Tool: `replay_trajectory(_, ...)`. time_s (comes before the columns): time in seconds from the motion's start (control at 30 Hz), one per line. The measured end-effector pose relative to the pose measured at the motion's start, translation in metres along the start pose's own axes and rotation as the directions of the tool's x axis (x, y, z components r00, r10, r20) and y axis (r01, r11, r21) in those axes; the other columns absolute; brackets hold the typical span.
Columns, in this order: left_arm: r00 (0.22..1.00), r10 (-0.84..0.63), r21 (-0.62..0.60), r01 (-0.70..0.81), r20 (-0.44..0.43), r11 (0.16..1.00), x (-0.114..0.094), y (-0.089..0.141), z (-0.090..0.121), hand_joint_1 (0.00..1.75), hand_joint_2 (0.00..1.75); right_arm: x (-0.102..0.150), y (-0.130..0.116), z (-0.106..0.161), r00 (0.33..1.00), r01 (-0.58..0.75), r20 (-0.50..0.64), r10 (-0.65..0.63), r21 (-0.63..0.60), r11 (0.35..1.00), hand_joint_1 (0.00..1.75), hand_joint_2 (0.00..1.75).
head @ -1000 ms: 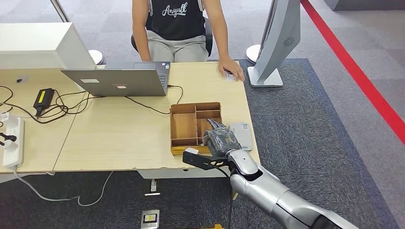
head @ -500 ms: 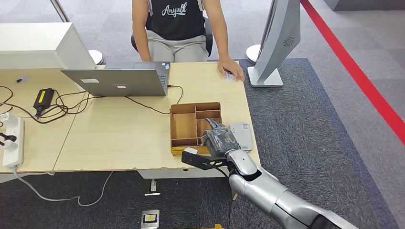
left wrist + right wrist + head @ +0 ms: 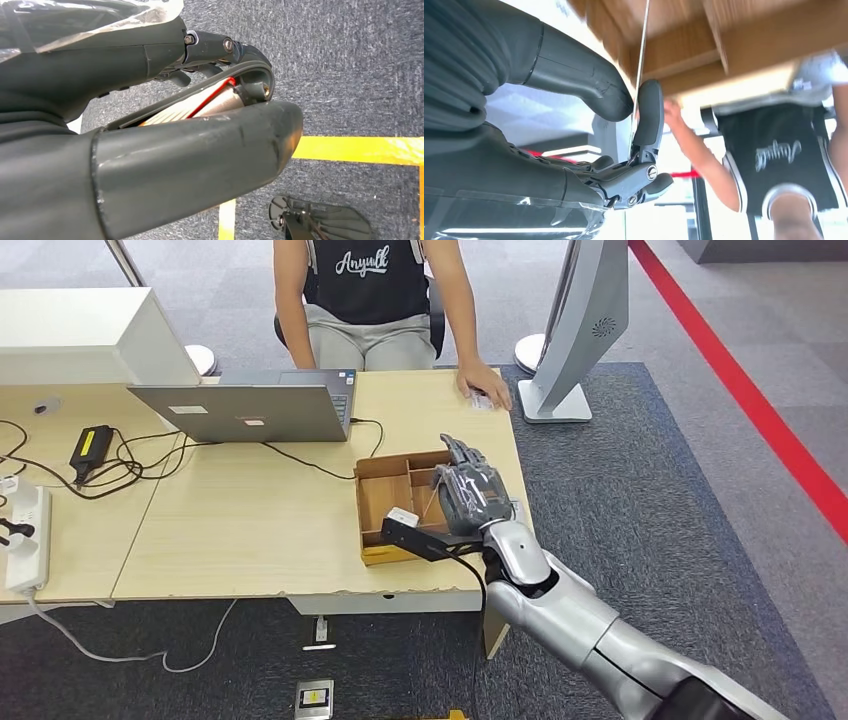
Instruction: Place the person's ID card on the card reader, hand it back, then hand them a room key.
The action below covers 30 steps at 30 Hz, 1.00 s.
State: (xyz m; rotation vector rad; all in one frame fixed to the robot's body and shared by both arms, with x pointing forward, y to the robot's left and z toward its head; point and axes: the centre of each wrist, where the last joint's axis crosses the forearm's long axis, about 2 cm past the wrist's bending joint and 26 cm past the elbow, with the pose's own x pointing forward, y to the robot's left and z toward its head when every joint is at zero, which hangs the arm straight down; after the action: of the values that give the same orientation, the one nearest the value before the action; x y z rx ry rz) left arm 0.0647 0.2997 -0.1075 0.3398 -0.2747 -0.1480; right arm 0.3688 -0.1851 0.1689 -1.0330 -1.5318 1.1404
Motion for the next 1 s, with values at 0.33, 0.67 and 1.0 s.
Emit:
replay_trajectory(0.33,1.000,0.003,-0.007,-0.003,0.006,1.000,-0.001,0.000,0.000,0.00,0.00,0.006,-0.065,-0.012,0.998,0.006,0.060,0.005,-0.171,0.985,1.75,1.75)
replay_trajectory(0.67,1.000,-0.020,-0.025,0.021,0.016,0.999,0.000,0.002,-0.001,0.00,0.00,0.020,-0.103,-0.039,0.990,0.023,0.138,0.003,-0.183,0.983,1.75,1.75)
replay_trajectory(1.0,0.999,-0.046,-0.025,0.046,0.018,0.999,0.002,0.003,-0.001,0.00,0.00,0.035,-0.125,-0.079,0.990,-0.026,0.131,0.051,-0.185,0.982,1.75,1.75)
